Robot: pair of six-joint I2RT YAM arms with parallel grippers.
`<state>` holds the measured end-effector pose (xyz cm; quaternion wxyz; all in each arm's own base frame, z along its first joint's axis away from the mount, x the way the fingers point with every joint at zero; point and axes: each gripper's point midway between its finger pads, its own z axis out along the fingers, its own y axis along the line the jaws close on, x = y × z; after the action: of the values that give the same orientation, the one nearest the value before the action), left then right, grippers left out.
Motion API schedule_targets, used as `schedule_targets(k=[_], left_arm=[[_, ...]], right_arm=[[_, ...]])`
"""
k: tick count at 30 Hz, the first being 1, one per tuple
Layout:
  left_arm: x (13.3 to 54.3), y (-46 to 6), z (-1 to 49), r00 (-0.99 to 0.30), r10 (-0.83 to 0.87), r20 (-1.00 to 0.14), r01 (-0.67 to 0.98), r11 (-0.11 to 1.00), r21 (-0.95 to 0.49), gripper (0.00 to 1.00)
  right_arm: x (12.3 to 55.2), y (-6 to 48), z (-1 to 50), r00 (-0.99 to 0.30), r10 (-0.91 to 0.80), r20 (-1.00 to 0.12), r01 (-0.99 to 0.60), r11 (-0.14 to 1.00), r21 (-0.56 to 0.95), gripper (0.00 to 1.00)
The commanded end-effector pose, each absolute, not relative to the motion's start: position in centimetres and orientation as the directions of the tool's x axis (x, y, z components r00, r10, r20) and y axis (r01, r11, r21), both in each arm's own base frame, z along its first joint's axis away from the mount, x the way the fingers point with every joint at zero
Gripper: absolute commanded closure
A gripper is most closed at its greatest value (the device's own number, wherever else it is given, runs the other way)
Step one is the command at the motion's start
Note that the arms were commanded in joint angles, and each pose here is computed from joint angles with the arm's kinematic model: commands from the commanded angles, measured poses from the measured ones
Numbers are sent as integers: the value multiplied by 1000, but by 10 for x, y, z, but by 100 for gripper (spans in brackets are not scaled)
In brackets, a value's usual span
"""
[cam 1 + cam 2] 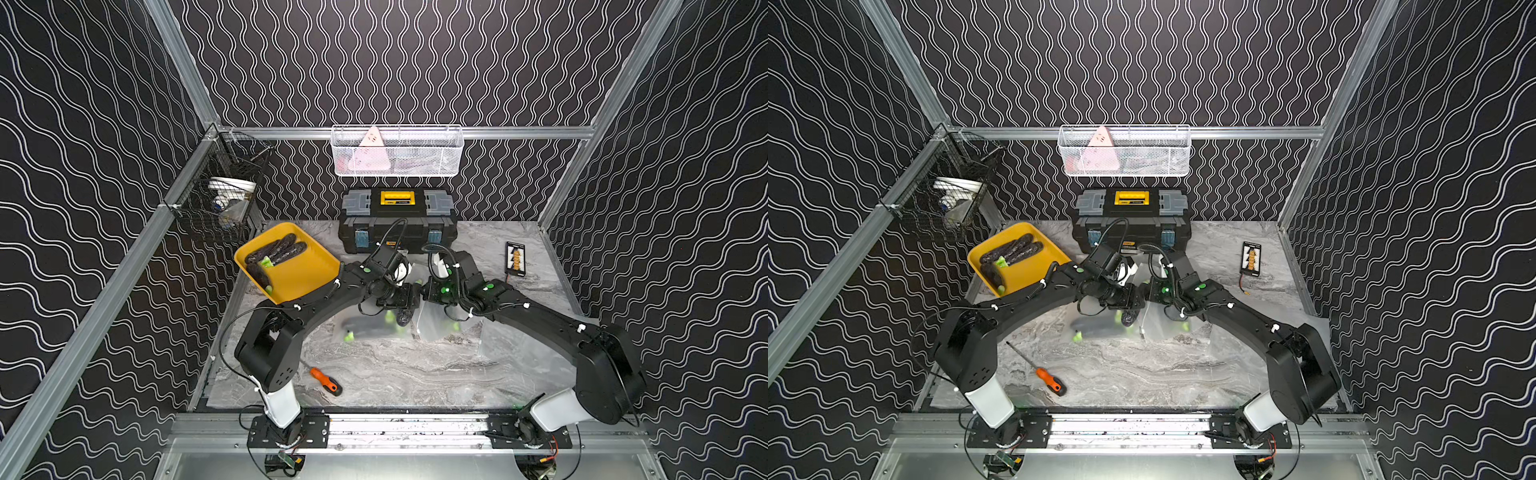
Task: Place the eggplant in a zip-top bag and seal the zipper
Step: Place the eggplant in the zipper food storage bag.
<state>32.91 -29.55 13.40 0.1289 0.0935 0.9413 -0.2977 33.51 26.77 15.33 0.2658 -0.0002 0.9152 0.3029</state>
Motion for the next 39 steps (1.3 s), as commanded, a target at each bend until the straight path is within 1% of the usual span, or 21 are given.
schedule_targets(k=[1,6,9,10,11,12,16,20,23,28,32,35,37,39], left_arm=[[335,-294,132,-948,99,-302,250,818,-518,48],[347,-296,146,-946,35,-322,213,817,-536,37],[357,-283,157,-936,-2,-353,188,842,-505,33],[361,-277,161,-932,-26,-361,172,845,-506,33],[365,-273,166,-928,-49,-368,161,840,-518,31],[368,-267,171,-925,-74,-373,147,835,-531,29],[372,-249,185,-909,-92,-406,143,846,-513,29],[357,-241,180,-916,-52,-397,162,858,-487,29],[336,-239,174,-925,-36,-378,180,836,-519,27],[304,-250,174,-933,-48,-357,209,733,-647,26],[304,-253,172,-929,-55,-366,221,711,-667,26],[304,-260,168,-936,-50,-350,219,694,-686,30],[301,-265,160,-943,-42,-331,214,684,-698,30],[298,-269,152,-944,-25,-329,219,697,-682,30]], right_arm=[[332,277,161,-872,189,-451,-150,774,615,96],[342,275,160,-879,267,-395,-42,783,621,96],[348,274,159,-883,298,-363,-5,768,641,97],[347,273,155,-888,300,-348,8,768,641,97],[353,277,166,-883,307,-355,1,757,653,97],[354,276,164,-885,309,-348,10,760,650,97],[361,271,161,-885,328,-331,40,761,648,97],[369,265,160,-879,343,-332,57,766,640,98],[374,261,159,-874,347,-340,64,776,628,98],[378,260,153,-876,342,-340,67,784,617,98],[378,261,150,-879,344,-330,72,780,622,98],[377,261,152,-877,346,-333,71,780,622,98],[377,260,155,-874,345,-341,68,783,619,98],[376,259,156,-874,342,-344,64,785,616,98]])
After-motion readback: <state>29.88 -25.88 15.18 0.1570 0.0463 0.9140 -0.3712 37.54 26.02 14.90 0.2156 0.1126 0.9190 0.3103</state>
